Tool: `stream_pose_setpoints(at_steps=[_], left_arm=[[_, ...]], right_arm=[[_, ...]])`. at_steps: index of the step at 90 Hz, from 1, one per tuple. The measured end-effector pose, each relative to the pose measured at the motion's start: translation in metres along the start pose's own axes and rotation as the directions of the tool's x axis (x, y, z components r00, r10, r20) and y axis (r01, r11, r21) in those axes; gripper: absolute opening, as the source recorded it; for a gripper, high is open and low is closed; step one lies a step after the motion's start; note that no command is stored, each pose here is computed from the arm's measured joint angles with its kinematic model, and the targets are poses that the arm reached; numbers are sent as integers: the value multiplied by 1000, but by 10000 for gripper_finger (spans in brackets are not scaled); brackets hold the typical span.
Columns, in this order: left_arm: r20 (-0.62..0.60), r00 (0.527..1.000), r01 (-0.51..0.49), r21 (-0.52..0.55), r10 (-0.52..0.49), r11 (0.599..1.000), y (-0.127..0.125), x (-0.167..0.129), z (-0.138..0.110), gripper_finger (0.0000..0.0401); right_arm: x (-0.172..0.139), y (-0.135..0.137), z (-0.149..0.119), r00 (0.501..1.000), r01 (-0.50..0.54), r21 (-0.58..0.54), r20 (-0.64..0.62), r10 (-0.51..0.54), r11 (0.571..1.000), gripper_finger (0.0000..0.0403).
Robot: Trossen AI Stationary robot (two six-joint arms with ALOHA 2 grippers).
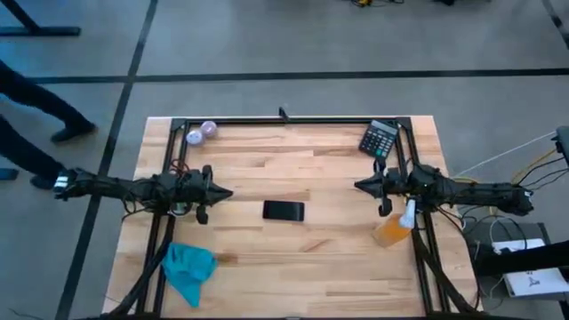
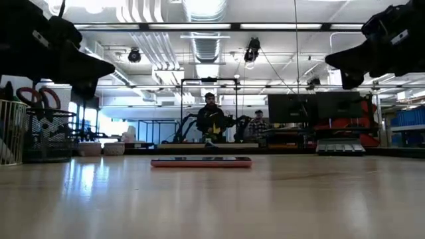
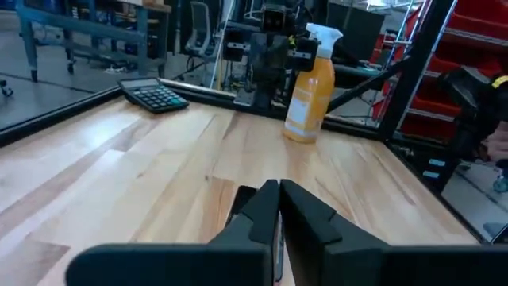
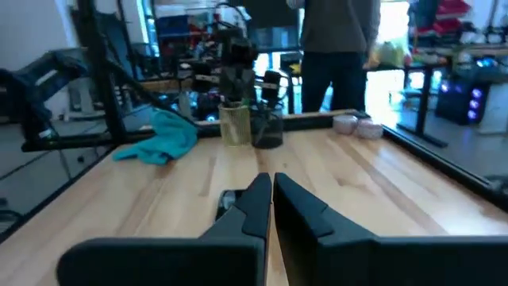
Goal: Apply microfiber cloth
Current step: Return to Home Position
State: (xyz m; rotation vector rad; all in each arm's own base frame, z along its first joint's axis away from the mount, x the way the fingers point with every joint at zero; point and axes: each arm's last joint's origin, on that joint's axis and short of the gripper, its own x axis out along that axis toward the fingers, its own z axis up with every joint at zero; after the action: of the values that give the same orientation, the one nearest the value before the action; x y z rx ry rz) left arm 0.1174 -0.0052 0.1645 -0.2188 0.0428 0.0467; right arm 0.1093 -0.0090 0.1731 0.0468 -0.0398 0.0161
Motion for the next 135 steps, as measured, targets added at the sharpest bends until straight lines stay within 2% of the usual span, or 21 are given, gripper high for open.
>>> stream_pose_setpoints(at_steps=[21,33,48,65,98,113,135], left_arm=[[-28,1000,-6,7,6,1000,1,0,-3,0],[-49,999,-10,8,10,1000,1,0,-5,0],[-48,999,-10,7,10,1000,1,0,-5,0],[-56,998,-11,8,12,1000,1,0,-6,0],[-74,997,-10,5,10,1000,1,2,-6,0],[-74,997,9,71,-4,997,0,1,-5,0],[-6,999,52,165,-52,985,-1,-6,0,0]], right_arm=[[1,15,-2,1000,-9,-48,-13,8,999,0],[0,22,-2,998,-58,-88,-10,57,994,0],[-1,18,-5,997,61,-116,-34,-65,991,0],[-1,18,-4,997,65,-134,-25,-69,989,0],[-1,18,-7,996,67,-46,-57,-70,997,0],[-1,18,-7,996,67,-45,-57,-70,997,0],[-1,18,-7,996,67,-45,-57,-70,997,0]])
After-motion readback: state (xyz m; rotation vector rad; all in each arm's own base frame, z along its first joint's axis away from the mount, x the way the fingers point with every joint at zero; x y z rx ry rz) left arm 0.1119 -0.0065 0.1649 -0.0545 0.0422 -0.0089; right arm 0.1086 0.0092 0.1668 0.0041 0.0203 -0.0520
